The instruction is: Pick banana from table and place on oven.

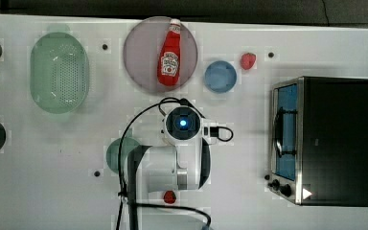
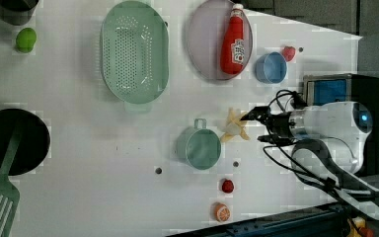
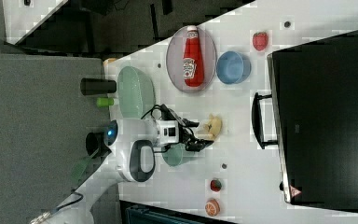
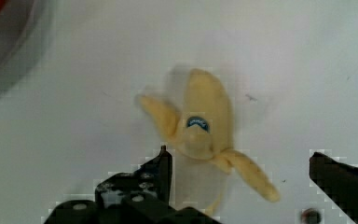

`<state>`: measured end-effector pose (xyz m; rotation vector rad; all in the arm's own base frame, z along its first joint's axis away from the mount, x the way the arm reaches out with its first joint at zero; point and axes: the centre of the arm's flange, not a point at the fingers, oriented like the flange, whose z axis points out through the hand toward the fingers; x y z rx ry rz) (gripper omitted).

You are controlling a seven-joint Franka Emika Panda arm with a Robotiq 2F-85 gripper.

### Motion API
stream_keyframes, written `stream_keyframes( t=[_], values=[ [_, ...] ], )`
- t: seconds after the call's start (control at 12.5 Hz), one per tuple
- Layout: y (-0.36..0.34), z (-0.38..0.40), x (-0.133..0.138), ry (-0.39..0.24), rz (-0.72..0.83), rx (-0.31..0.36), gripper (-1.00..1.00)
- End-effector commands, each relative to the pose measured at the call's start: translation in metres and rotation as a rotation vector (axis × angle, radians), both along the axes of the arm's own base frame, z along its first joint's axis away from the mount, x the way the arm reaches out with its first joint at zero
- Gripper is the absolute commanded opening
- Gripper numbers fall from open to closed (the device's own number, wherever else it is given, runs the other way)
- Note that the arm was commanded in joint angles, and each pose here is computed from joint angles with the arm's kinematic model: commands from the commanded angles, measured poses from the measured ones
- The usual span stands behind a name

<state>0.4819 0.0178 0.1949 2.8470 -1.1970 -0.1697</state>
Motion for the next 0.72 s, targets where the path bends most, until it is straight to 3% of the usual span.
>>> stream_keyframes(
  t=[0.08, 0.24, 0.72],
  values=[
    [0.017, -0.019, -0.004, 0.001, -0.068, -0.005, 1.00],
    [0.019, -0.031, -0.006, 0.001, -0.066, -0.001, 0.92],
    [0.024, -0.036, -0.006, -0.035, -0.059, 0.008, -0.48]
  ],
)
